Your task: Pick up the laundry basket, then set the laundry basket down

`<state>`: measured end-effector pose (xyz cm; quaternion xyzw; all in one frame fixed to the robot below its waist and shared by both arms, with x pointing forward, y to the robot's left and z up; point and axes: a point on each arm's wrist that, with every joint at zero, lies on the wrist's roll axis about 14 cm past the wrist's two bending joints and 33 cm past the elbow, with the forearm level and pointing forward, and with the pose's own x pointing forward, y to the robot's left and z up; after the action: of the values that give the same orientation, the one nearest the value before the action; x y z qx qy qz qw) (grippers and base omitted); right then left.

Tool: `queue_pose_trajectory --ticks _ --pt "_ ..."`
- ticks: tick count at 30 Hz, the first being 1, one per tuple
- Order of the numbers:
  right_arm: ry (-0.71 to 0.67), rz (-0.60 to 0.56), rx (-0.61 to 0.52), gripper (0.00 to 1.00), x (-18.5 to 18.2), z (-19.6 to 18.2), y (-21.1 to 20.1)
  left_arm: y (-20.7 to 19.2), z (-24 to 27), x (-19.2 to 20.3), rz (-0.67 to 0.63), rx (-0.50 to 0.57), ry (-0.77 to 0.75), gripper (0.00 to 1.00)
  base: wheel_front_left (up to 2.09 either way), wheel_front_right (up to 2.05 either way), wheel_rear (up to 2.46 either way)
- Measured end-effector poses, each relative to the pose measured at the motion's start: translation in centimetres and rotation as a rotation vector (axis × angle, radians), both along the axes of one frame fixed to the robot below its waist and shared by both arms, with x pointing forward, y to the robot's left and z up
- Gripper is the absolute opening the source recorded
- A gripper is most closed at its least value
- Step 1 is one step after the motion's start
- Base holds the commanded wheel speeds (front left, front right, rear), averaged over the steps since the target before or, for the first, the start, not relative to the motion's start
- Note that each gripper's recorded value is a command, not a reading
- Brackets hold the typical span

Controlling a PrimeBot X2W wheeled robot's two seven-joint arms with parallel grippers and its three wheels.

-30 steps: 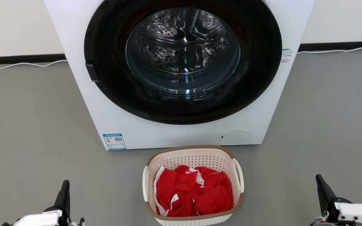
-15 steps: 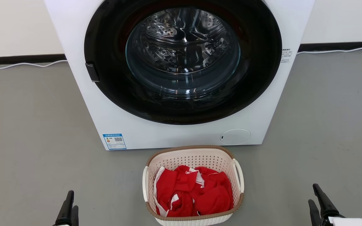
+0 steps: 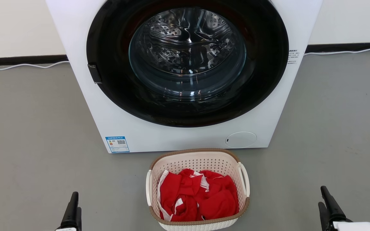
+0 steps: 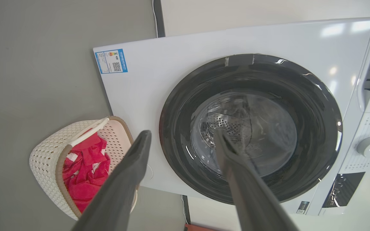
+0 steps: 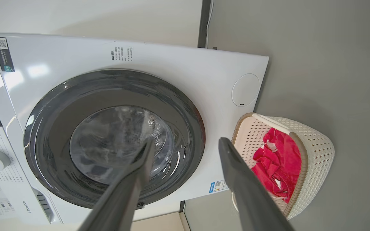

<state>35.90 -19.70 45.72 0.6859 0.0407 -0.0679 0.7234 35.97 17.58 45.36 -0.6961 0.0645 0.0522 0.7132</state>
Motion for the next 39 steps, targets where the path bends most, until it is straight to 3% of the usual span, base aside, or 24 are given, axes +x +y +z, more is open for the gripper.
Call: queue_pose_trajectory --ticks 17,39 --pt "-0.014 0.056 -0.307 1.0 0.2 0.9 0.6 0.0 0.5 0.0 -0.02 0.215 -0.018 1.0 0.0 0.0 0.0" --pt "-0.037 0.169 -0.718 1.0 0.4 1.2 2.5 -1.5 0.2 -0.1 -0.12 0.583 -0.023 1.0 0.0 0.0 0.0"
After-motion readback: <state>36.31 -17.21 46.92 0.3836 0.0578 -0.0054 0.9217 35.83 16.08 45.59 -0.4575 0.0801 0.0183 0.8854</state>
